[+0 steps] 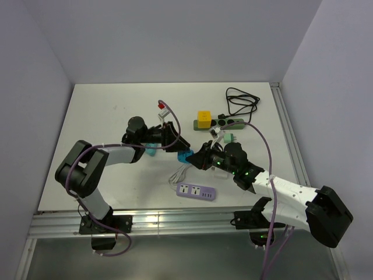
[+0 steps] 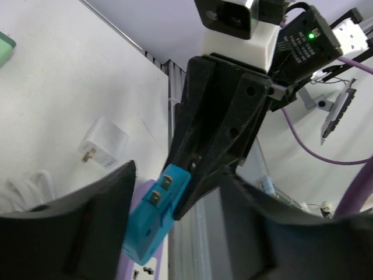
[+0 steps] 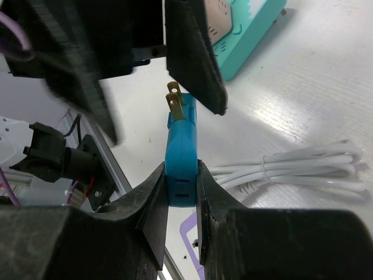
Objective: Insert the plug
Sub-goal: Pick up the plug from the center of the board.
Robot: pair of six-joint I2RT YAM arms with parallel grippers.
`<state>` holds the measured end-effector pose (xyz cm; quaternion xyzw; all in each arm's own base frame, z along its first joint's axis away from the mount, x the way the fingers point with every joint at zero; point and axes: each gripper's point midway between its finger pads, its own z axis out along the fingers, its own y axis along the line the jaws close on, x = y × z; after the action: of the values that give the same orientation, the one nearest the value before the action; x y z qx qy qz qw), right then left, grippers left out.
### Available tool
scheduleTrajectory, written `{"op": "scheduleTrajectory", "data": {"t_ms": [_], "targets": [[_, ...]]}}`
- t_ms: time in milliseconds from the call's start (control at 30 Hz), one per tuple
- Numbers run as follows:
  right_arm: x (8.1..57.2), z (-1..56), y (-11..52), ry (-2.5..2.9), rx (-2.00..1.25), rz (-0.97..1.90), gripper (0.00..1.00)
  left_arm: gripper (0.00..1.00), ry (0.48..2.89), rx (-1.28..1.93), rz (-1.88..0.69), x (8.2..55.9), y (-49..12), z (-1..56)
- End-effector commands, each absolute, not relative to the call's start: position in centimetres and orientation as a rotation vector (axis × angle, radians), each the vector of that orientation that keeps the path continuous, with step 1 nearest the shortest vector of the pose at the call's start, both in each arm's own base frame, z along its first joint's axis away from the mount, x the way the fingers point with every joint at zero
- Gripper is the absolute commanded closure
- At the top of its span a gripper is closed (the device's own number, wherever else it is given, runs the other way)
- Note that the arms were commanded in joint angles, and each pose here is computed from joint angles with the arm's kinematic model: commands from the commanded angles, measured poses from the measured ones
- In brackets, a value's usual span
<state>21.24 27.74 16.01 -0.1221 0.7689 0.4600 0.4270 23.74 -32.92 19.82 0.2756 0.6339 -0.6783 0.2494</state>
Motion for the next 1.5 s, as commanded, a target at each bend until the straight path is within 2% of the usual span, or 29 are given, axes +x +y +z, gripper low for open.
{"op": "scheduleTrajectory", "data": {"t_ms": [0,33,100,367,700,800,933,1100,1367,1467], "targets": [[22.2,19.1,28.1,1.807,-0.296,1.162,1.0,0.33,1.607,0.849,-1.835,22.4,-32.6,22.8],[22.1,19.0,28.1,1.807,-0.297,1.166,1.0,0.17,1.606,0.833,-1.823,22.6,-32.2,22.9],[22.0,19.3,28.1,1.801,-0.297,1.173,1.0,0.01,1.568,0.798,-1.791,22.9,-31.6,24.1],[21.5,20.0,27.9,1.768,-0.292,1.194,1.0,0.01,1.555,0.679,-1.704,23.8,-29.3,23.6],[20.9,21.5,27.4,1.712,-0.301,1.215,1.0,0.04,1.502,0.693,-1.875,21.5,-29.0,21.3],[21.0,21.3,27.6,1.723,-0.304,1.217,1.0,0.09,1.483,0.705,-1.913,21.4,-29.0,21.2],[21.0,21.0,27.8,1.735,-0.306,1.221,1.0,0.2,1.488,0.705,-1.926,21.5,-29.2,21.1],[21.4,20.6,27.8,1.758,-0.296,1.204,1.0,0.16,1.475,0.723,-1.898,21.4,-29.1,21.3],[21.4,20.1,28.2,1.786,-0.301,1.215,1.0,0.19,1.455,0.74,-1.855,20.9,-28.8,22.4],[21.3,20.1,28.4,1.783,-0.306,1.226,1.0,0.28,1.459,0.755,-1.851,20.7,-29.2,22.4]]}}
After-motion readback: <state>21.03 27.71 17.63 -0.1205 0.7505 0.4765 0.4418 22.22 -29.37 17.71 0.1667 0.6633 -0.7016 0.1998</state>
